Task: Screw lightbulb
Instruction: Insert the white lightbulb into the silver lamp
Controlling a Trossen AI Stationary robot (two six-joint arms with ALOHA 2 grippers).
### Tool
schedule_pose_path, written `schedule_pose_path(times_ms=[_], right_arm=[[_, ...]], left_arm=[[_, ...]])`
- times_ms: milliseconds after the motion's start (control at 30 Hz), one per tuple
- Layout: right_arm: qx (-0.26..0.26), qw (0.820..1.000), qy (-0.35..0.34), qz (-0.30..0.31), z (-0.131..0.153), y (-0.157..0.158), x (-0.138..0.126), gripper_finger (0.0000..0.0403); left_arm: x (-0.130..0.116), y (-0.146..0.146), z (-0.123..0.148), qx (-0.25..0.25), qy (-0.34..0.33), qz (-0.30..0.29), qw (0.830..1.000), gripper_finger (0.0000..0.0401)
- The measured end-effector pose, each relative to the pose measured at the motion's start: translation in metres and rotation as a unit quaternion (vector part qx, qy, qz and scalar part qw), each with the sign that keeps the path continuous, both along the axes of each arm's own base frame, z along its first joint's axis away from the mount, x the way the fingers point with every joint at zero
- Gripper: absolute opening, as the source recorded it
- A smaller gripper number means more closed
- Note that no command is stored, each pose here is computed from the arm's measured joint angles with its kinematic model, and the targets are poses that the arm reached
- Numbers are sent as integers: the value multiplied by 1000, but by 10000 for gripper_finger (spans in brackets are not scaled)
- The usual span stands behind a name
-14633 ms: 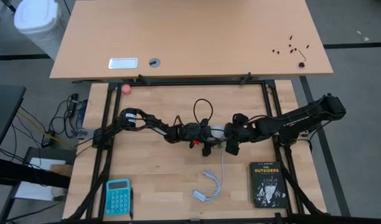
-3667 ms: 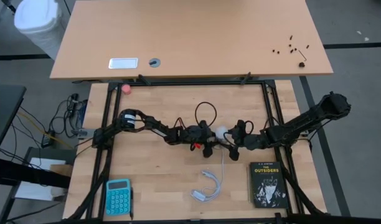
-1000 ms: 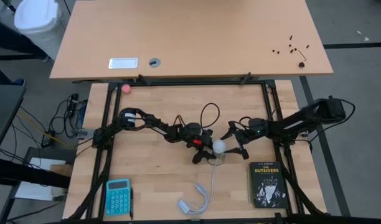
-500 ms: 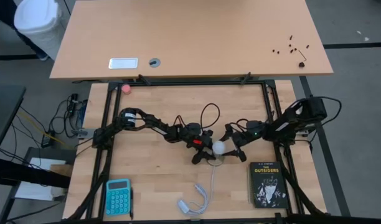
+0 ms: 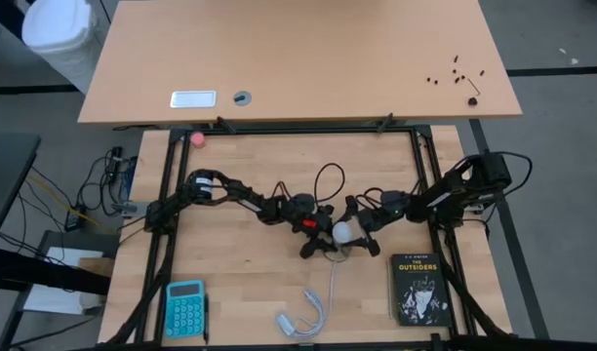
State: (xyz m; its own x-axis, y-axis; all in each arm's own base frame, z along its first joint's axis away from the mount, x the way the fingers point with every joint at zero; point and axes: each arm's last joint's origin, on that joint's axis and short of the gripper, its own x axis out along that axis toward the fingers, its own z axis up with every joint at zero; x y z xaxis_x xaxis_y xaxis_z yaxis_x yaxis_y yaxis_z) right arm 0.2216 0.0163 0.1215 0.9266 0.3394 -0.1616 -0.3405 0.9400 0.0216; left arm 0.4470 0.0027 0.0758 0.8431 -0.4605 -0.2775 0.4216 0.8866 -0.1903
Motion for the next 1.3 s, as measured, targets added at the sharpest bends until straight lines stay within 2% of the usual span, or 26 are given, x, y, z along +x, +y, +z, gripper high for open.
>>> schedule_pose_path(times_ms=[167, 733, 833, 1100, 1300], right_arm=[[-12, 1000, 2, -20, -1, 0, 1, 307], [-2, 999, 11, -42, -2, -2, 1, 304], [0, 998, 16, -53, -2, -2, 1, 285], [7, 998, 29, -52, -4, 0, 1, 201], [7, 997, 38, -66, -6, -1, 0, 172]], left_arm=[[0, 1, 0, 3, 3, 11, 1000, 204], [0, 5, -1, 14, 8, 33, 999, 204], [1, 6, -1, 18, 8, 44, 999, 204], [1, 7, -1, 23, 8, 64, 998, 204], [1, 9, -2, 31, 13, 91, 995, 204]])
